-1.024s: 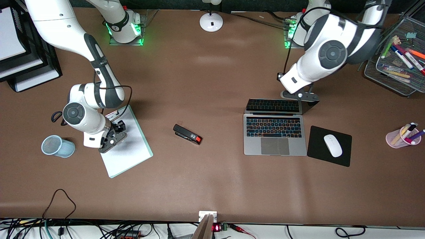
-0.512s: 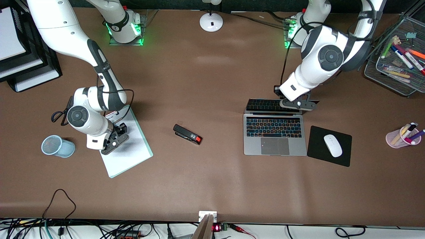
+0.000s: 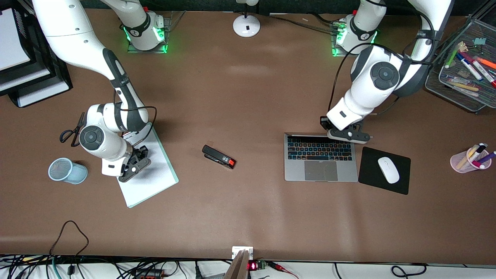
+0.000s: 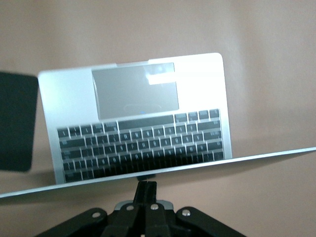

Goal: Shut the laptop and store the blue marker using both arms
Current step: 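Carry the marker to the cup while the left gripper pushes the lid down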

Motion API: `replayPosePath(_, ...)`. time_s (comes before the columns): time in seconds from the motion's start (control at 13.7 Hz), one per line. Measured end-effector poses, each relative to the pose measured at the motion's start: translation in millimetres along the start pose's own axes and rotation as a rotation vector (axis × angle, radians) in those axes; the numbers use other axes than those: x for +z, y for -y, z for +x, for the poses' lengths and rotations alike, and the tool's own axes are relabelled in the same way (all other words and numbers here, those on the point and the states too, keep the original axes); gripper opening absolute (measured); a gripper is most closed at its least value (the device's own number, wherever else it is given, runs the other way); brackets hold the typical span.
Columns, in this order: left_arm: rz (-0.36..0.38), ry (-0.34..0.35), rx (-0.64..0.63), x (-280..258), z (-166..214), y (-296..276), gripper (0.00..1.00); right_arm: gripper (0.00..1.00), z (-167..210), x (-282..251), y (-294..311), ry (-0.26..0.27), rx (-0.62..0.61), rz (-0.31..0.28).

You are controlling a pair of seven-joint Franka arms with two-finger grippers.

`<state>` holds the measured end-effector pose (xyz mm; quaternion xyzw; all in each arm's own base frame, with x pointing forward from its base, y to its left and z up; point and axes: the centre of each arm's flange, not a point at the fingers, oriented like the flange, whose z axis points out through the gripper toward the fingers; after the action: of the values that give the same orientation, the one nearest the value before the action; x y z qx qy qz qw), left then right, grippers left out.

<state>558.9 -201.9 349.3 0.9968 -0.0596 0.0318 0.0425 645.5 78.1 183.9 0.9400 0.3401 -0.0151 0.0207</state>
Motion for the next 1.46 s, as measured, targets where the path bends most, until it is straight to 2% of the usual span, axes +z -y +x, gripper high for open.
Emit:
replayPosePath(0.07, 0.0, -0.007, 0.004, 1.9, 9.8, 1.6, 0.01, 0.18, 0.0, 0.4, 0.0, 0.0, 0.0, 0.0)
replayPosePath(0.29, -0.016, 0.002, 0.002, 22.0, 33.5, 7.9, 0.01, 0.18, 1.0, -5.7, -6.0, -0.009, 0.007, -0.007)
replayPosePath(0.44, -0.022, -0.006, 0.008, 36.6, 44.8, 10.1, 0.01, 0.18, -1.3, -29.7, -22.4, -0.028, 0.023, -0.019)
replayPosePath(0.59, -0.037, -0.031, 0.004, 51.2, 53.9, 13.6, 0.01, 0.18, -10.9, -71.1, -45.0, -0.068, 0.044, -0.024)
replayPosePath(0.8, -0.041, -0.073, 0.016, 80.9, 61.0, 21.2, 0.01, 0.18, -35.7, -137.3, -72.6, -0.147, 0.068, 0.032)
replayPosePath(1.02, -0.046, -0.076, 0.006, 106.4, 67.7, 31.5, 0.01, 0.18, -73.1, -175.4, -110.4, -0.191, 0.026, 0.118)
replayPosePath(1.17, -0.056, -0.076, -0.002, 114.8, 74.9, 33.3, 0.01, 0.18, -105.4, -188.0, -145.6, -0.268, -0.038, 0.169)
replayPosePath(1.46, -0.071, -0.057, -0.015, 136.8, 80.6, 36.0, 0.01, 0.18, -165.9, -192.6, -196.7, -0.433, -0.173, 0.203)
